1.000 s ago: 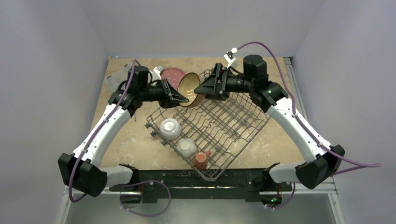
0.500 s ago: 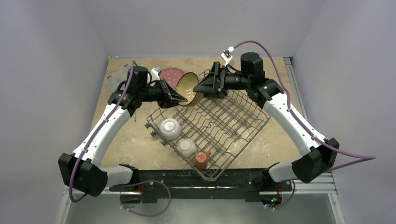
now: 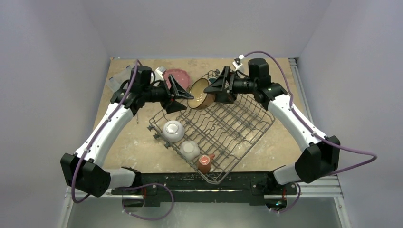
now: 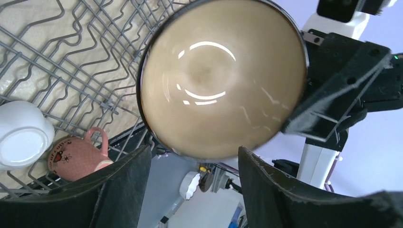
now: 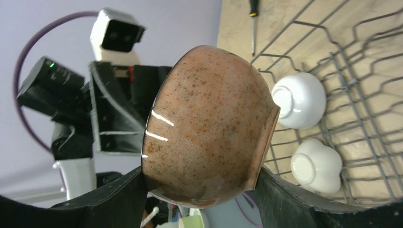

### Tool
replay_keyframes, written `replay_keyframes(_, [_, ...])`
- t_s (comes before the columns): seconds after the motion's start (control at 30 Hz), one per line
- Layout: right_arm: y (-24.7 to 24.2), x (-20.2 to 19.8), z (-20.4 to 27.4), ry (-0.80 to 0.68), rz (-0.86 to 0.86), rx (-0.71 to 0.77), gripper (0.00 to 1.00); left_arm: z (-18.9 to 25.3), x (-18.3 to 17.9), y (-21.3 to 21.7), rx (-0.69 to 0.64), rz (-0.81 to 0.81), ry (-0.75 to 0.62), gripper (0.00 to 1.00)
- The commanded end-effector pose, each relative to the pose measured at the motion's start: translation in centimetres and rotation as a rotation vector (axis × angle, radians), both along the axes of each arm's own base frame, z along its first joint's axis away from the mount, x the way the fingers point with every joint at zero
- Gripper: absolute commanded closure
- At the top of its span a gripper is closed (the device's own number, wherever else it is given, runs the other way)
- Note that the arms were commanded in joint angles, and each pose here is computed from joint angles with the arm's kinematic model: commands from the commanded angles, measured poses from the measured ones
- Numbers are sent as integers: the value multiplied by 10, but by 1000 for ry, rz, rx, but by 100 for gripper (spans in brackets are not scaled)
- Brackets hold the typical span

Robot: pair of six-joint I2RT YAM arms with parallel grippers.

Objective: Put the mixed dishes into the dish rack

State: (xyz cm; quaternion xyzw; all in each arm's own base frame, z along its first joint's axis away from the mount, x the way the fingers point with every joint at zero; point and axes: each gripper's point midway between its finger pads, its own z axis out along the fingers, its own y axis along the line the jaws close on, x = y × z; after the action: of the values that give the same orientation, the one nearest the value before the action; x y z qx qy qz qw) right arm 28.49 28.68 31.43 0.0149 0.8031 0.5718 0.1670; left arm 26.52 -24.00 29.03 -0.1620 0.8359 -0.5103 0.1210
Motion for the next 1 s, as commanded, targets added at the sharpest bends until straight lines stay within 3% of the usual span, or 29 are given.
replay_keyframes(0.0, [-18,18,10,-81,-50,-4,100,14,4,8,44,-17,-89,32])
replay_keyframes(0.37, [-103,68,-87,-45,-245,-518,100,-5,-7,22,151,-30,-85,29])
replay_keyframes(0.6, [-151,84,-116,-7,-322,-805,100,-1,-1,20,157,-44,-103,29])
replay_keyframes(0.97, [-196,67,-124,15,-338,-1059,100,-2,14,11,141,-68,-90,29])
